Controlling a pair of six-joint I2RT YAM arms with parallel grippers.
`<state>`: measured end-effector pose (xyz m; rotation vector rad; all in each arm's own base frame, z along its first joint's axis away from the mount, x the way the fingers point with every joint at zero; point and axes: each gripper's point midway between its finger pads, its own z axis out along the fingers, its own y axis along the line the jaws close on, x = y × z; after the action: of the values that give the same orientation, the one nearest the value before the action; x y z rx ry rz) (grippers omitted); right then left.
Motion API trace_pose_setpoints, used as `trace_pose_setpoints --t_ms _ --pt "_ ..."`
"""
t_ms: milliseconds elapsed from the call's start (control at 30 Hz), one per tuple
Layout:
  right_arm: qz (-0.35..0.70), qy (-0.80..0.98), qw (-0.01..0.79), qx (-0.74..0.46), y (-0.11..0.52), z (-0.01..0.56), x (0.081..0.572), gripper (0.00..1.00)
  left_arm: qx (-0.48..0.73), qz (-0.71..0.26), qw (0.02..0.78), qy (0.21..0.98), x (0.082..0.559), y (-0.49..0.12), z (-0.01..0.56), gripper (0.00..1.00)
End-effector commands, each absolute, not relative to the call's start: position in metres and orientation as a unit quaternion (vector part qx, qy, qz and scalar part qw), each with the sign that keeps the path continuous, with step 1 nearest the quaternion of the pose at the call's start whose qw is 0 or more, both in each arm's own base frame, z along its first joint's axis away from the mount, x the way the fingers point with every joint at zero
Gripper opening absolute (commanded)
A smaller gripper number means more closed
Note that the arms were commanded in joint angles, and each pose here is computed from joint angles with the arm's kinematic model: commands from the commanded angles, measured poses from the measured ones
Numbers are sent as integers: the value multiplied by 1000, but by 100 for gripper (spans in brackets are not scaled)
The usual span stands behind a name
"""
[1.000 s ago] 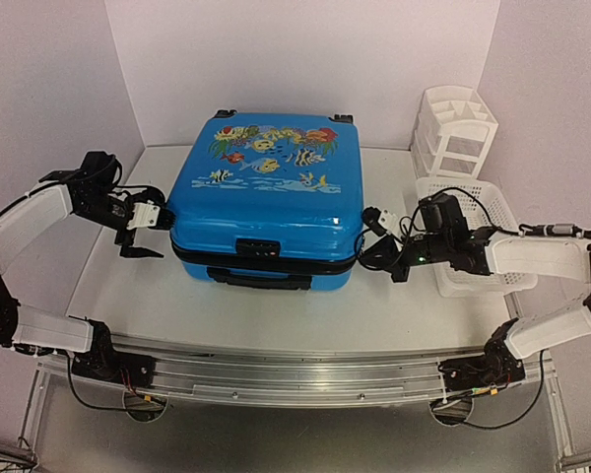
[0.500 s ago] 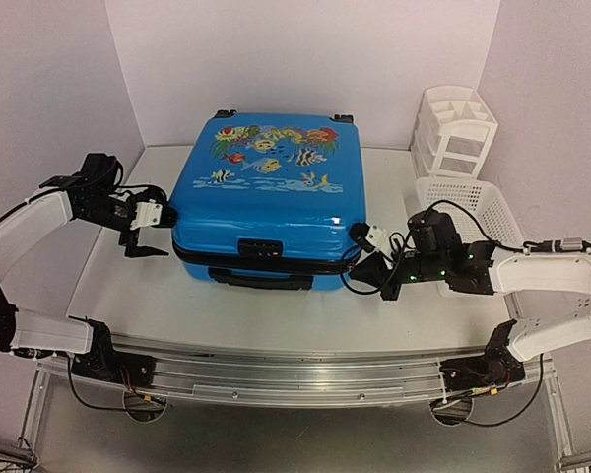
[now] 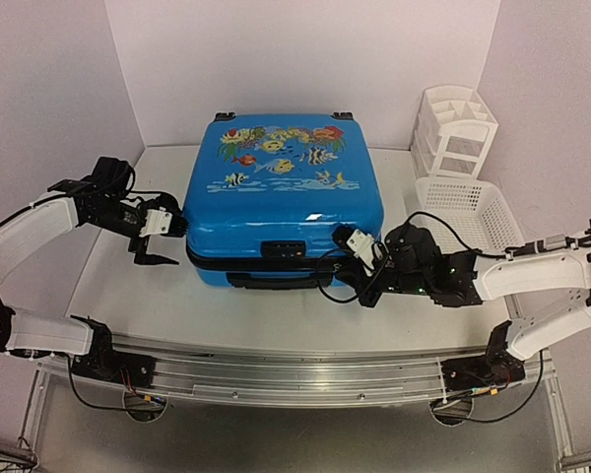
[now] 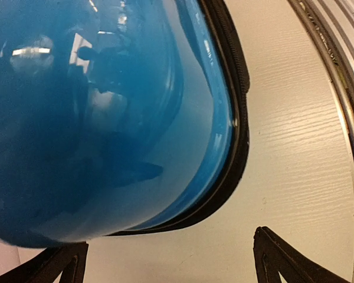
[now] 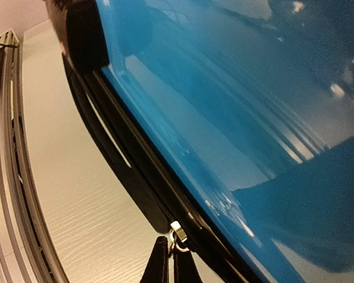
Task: Open, take out, and arrange the luggage
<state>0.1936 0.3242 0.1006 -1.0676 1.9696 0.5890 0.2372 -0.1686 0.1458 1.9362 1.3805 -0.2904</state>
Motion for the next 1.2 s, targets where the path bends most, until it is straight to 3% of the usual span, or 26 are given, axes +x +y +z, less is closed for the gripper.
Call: trace_pose_setpoints --t_ms 0,1167 --pt "247 785 457 -338 342 132 216 0 767 -191 439 428 208 -213 180 97" --pt "236 744 496 -381 483 149 178 0 772 -254 461 357 168 -242 177 98"
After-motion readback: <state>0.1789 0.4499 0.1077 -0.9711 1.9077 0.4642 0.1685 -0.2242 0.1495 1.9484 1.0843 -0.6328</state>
